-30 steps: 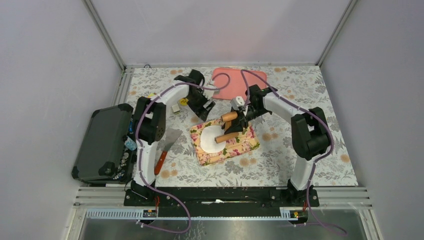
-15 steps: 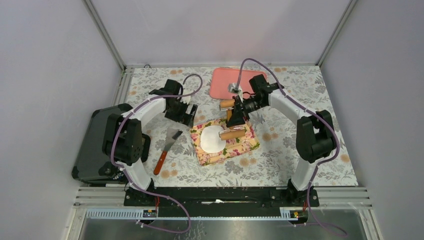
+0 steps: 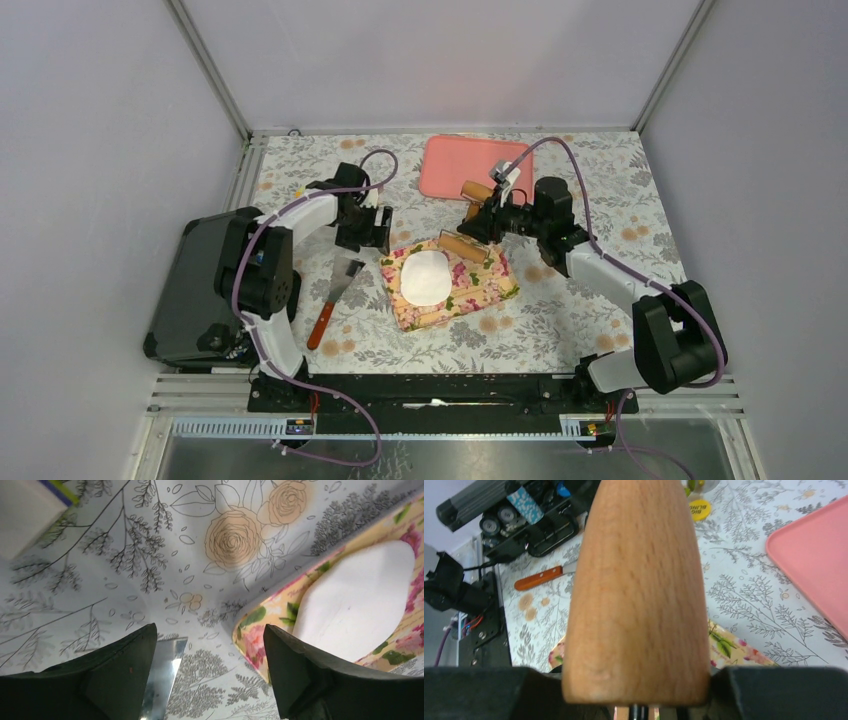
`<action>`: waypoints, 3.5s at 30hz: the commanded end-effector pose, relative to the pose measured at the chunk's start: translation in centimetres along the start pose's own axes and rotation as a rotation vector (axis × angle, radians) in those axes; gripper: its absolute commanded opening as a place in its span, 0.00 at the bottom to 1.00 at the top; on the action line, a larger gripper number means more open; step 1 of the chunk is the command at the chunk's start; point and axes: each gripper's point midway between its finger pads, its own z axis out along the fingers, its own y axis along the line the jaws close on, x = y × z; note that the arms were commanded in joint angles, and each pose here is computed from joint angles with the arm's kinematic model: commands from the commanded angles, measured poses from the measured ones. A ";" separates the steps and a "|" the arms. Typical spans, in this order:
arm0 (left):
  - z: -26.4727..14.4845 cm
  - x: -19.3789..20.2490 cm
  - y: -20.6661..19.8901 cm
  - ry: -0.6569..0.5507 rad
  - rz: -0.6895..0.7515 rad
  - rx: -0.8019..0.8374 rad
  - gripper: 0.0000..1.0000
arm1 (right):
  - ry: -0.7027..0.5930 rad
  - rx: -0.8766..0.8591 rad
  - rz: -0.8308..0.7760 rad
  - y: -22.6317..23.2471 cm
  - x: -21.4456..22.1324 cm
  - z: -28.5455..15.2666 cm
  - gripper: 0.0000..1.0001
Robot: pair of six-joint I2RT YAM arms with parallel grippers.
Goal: Roll out the dumpling wrappers from the dough
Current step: Flatten out the dough on the work surface.
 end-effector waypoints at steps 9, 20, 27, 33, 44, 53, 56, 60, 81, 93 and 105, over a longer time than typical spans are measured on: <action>2.8 0.9 -2.3 0.040 -0.042 0.026 0.51 | -0.278 0.068 -0.077 -0.7 -4.9 -0.3 0.00; 4.2 -0.8 -4.0 0.075 0.057 0.025 0.05 | -0.308 0.033 -0.137 -0.3 -4.7 -0.2 0.00; 5.9 -3.8 -5.3 0.128 0.185 0.097 0.00 | -0.285 0.070 -0.050 -3.0 -3.3 1.8 0.00; 5.8 -4.9 -6.1 0.097 0.365 0.134 0.00 | -0.340 0.224 0.053 -7.0 -1.8 2.6 0.00; 5.8 -5.2 -6.5 0.100 0.573 0.149 0.00 | -0.259 0.159 0.118 -6.4 3.6 4.3 0.00; 6.2 -6.2 -6.4 0.117 0.637 0.126 0.00 | -0.217 -0.006 0.103 -2.7 4.1 3.9 0.00; 6.3 -6.6 -6.1 0.117 0.674 0.091 0.00 | -0.208 -0.049 0.112 -2.0 3.9 4.0 0.00; 6.4 -6.4 -6.0 0.129 0.700 0.091 0.00 | -0.164 -0.050 0.133 -2.3 5.7 4.2 0.00; 6.1 -6.6 -6.9 0.115 0.692 0.122 0.00 | 0.103 -0.027 0.122 -1.9 15.7 4.4 0.00; 6.0 -6.5 -7.1 0.112 0.682 0.130 0.00 | 0.194 -0.107 0.142 0.4 18.9 3.4 0.00; 5.9 -6.4 -7.1 0.115 0.676 0.128 0.00 | 0.294 -0.186 0.108 2.5 21.0 2.2 0.00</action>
